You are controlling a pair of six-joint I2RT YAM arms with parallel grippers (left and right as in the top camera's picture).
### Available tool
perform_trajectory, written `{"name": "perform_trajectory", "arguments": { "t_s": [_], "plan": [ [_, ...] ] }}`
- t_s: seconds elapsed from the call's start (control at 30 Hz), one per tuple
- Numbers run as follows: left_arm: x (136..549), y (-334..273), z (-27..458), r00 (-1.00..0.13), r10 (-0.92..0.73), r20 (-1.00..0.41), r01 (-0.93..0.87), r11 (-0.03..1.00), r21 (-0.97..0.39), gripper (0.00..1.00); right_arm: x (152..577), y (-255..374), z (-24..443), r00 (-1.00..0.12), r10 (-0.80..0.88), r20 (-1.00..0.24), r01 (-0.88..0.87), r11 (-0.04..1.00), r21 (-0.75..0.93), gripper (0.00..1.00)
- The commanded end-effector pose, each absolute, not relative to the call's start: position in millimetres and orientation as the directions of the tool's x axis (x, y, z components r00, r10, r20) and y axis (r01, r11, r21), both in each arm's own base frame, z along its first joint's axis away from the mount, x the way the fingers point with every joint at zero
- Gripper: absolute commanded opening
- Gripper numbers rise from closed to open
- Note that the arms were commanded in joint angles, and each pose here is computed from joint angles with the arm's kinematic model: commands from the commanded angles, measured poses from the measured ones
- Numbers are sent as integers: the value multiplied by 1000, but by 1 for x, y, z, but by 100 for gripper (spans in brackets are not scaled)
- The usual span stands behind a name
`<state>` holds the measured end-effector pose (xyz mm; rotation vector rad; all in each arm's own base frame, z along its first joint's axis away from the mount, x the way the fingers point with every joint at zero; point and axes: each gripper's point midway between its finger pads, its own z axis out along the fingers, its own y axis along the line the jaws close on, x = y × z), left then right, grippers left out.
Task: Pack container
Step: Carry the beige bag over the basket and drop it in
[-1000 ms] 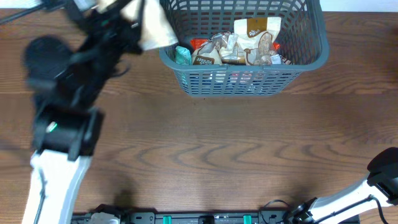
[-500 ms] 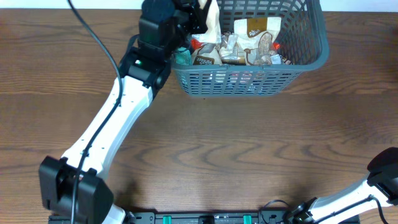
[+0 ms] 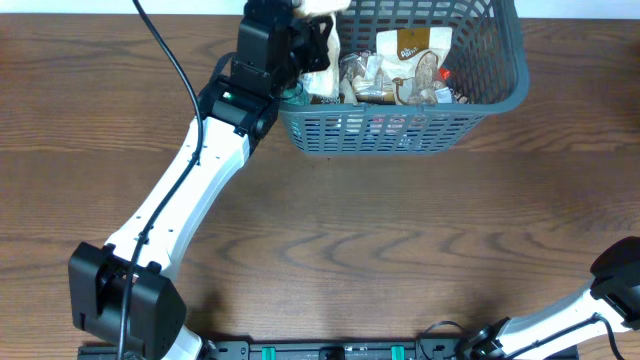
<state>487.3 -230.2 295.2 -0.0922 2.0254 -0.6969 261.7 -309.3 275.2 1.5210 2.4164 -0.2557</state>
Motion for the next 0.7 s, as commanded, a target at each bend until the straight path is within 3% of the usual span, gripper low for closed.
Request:
{"name": "perform_trajectory", "arguments": {
  "t_s": [0.0,0.33,0.4,0.5,0.6,0.67],
  "plan": [
    [490,-226,320,-489,-325,-810,235,845,-481,5,259,-310,276,-395,861,-321,909,417,0,99],
    [484,-228,285,-575,-274,-771,196,869,-455,6,259,-310,276,-395,861,-321,909,417,0,99],
    [484,-228,285,-576,-273,-770,195,869,-454,13,259,-310,276,-395,861,-321,909,417,0,99],
    [486,-228,287,-566,-273,-778,202,869,-452,47,259,-310,276,-395,861,-321,909,417,0,99],
    [487,-229,291,-551,-258,-794,221,872,-437,72,259,-310,276,-395,861,-321,909,417,0,99],
    [488,-229,292,-546,-258,-798,225,872,-436,78,259,-310,276,-395,861,-321,909,417,0,99]
  ]
}}
